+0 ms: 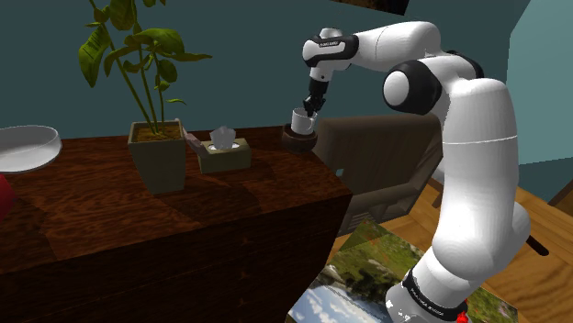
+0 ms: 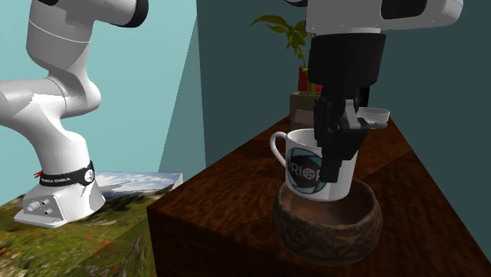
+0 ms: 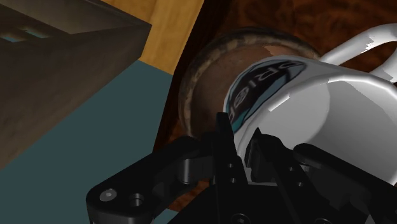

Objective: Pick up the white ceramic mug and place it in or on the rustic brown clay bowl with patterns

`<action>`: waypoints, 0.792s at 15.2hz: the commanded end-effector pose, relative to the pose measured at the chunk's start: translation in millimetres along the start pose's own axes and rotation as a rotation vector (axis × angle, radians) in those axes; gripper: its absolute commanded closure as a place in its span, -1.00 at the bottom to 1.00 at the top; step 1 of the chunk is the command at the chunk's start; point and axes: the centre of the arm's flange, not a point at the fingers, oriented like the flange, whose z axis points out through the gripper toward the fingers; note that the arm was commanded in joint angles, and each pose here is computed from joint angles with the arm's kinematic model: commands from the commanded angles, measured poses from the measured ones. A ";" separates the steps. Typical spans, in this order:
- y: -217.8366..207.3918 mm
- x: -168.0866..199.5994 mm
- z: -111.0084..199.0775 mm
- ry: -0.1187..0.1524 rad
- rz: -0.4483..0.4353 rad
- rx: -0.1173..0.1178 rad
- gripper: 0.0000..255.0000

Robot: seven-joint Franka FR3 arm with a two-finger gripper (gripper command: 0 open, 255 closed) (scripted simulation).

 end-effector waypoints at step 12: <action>0.0 0.0 -50.1 0.000 0.000 0.000 -1.00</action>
